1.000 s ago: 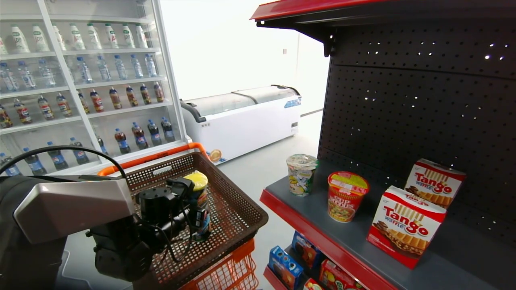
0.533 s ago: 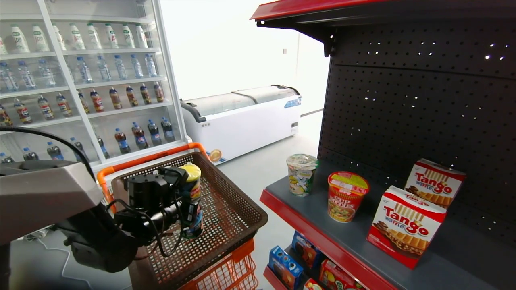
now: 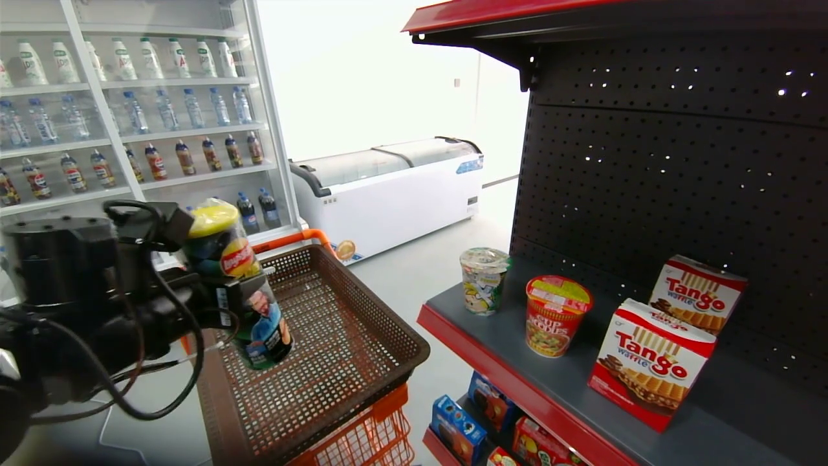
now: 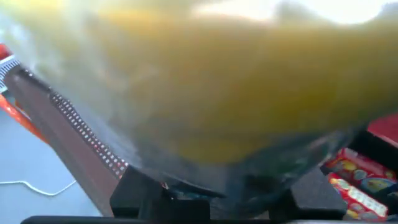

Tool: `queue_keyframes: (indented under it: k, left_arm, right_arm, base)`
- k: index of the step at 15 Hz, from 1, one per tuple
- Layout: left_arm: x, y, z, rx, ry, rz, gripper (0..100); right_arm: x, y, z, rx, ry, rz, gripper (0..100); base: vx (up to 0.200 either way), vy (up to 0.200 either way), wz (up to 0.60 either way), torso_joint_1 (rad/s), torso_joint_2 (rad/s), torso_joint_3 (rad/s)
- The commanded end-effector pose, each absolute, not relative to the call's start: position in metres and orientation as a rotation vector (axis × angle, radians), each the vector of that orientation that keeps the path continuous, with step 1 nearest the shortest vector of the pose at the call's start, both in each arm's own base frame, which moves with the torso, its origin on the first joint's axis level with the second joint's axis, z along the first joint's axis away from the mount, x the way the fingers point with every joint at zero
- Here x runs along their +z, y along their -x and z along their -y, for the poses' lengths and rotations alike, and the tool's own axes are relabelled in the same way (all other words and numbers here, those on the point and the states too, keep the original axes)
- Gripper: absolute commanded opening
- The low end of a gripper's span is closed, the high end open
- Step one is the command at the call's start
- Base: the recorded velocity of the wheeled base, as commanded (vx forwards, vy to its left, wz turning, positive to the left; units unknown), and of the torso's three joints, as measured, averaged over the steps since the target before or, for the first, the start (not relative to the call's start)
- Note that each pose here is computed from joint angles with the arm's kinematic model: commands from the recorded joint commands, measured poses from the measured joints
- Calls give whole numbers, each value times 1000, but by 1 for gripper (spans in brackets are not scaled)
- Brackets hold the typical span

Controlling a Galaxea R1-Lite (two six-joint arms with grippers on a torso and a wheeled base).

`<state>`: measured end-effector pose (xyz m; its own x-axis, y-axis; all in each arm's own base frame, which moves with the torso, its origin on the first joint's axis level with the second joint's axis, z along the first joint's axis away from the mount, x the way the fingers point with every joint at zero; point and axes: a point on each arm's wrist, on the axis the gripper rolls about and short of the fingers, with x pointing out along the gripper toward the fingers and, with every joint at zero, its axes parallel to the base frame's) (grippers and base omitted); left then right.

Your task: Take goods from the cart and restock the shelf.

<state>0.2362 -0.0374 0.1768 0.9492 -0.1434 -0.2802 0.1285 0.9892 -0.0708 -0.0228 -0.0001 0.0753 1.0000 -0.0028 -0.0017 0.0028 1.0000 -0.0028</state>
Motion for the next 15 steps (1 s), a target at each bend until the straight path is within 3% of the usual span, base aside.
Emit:
queue_keyframes:
  k: [1,5,8,9,12,13,15]
  left_arm:
    - [195,-163,26,-153,46,-167,0]
    - [195,-135,18,-137,16,-113,0]
    - [185,-119,20,-231,-27,-113,0]
    - [176,-114,22,-286,-61,-136,0]
    - [166,-106,27,-511,-41,-162,0]
    - [166,-104,33,-661,-26,-187,0]
    - [165,-117,39,-820,29,-250,0]
  right_arm:
    - [75,23,0,-3,3,-3,100]
    - [75,23,0,-3,3,-3,100]
    - [75,23,0,-3,3,-3,100]
    - [75,23,0,-3,3,-3,100]
    - [75,23,0,-3,3,-3,100]
    - [75,23,0,-3,3,-3,100]
    - [75,23,0,-3,3,-3,100]
  base:
    - [0,0,0,0,0,0]
    - [0,0,0,0,0,0]
    - [0,0,0,0,0,0]
    - [0,0,0,0,0,0]
    - [0,0,0,0,0,0]
    - [0,0,0,0,0,0]
    - [0,0,0,0,0,0]
